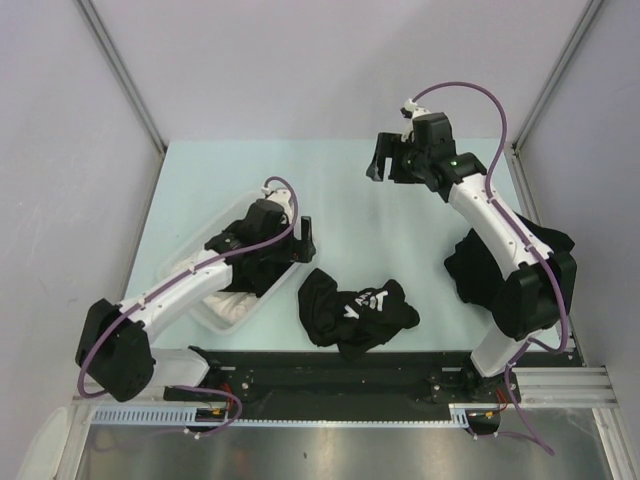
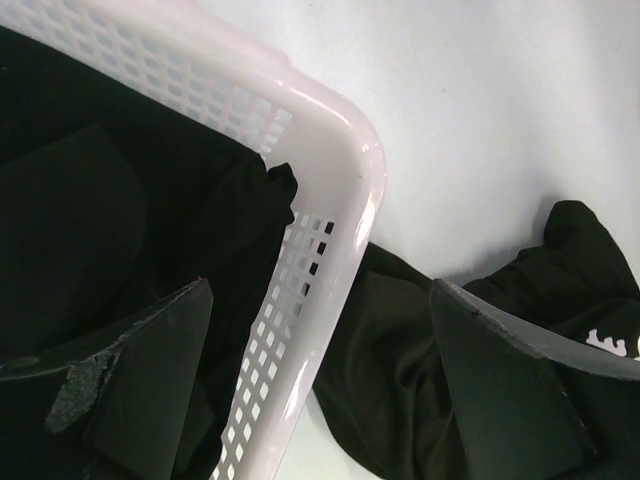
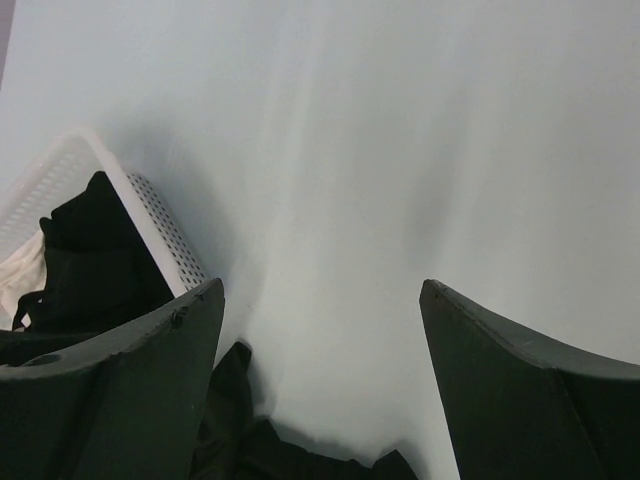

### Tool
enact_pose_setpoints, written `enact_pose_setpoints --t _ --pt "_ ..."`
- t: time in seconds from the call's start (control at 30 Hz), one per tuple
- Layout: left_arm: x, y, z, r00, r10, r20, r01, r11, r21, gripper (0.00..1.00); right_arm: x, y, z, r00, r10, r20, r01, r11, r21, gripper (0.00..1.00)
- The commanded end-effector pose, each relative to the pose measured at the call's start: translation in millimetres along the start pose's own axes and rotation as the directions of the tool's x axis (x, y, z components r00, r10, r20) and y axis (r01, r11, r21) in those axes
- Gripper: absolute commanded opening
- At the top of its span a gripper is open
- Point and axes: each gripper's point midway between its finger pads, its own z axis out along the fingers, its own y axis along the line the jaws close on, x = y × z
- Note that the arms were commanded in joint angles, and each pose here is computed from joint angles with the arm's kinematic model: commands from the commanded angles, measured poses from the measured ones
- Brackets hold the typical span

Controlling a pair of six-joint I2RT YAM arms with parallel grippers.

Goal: Fold and stack the t-shirts
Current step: Flatten the tshirt out

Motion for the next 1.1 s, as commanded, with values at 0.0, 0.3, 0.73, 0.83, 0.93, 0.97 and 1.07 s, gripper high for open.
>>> enact_pose_setpoints --t 0.0,0.3,0.73,0.83,0.93,0.97,1.07 --pt "-16 -16 3 0.999 0.035 0.022 -0.036 0.999 0.039 0.96 -18 6 -13 0.999 0.001 0.055 0.001 0.999 -0.038 0.84" --pt "-1 -19 21 0.994 0.081 -0.077 -0.080 0.997 0.012 0.93 -17 3 -12 0.999 0.022 0.047 -0.019 0.999 -0.047 0.85" --pt "-1 -13 43 0.987 0.073 -0.141 -0.089 0.990 -0.108 0.78 -17 2 -19 0.998 0.030 0.048 -0.027 0.997 -0.066 0.85" --pt "-7 -7 45 0.989 0.073 -0.126 -0.092 0.984 -0.155 0.76 -15 1 -20 0.998 0.032 0.044 -0.029 0.997 -0.067 0.85" --pt "-15 -1 46 0.990 0.081 -0.113 -0.103 0.974 -0.202 0.72 -15 1 -21 0.998 0.034 0.045 -0.031 0.997 -0.071 0.85" --pt "-17 0 47 0.990 0.088 -0.110 -0.109 0.972 -0.208 0.69 -14 2 -22 0.998 0.033 0.043 -0.030 0.997 -0.073 0.85" --pt "-22 2 49 0.989 0.103 -0.102 -0.124 0.966 -0.226 0.65 -14 3 -22 0.998 0.035 0.043 -0.031 0.996 -0.080 0.85"
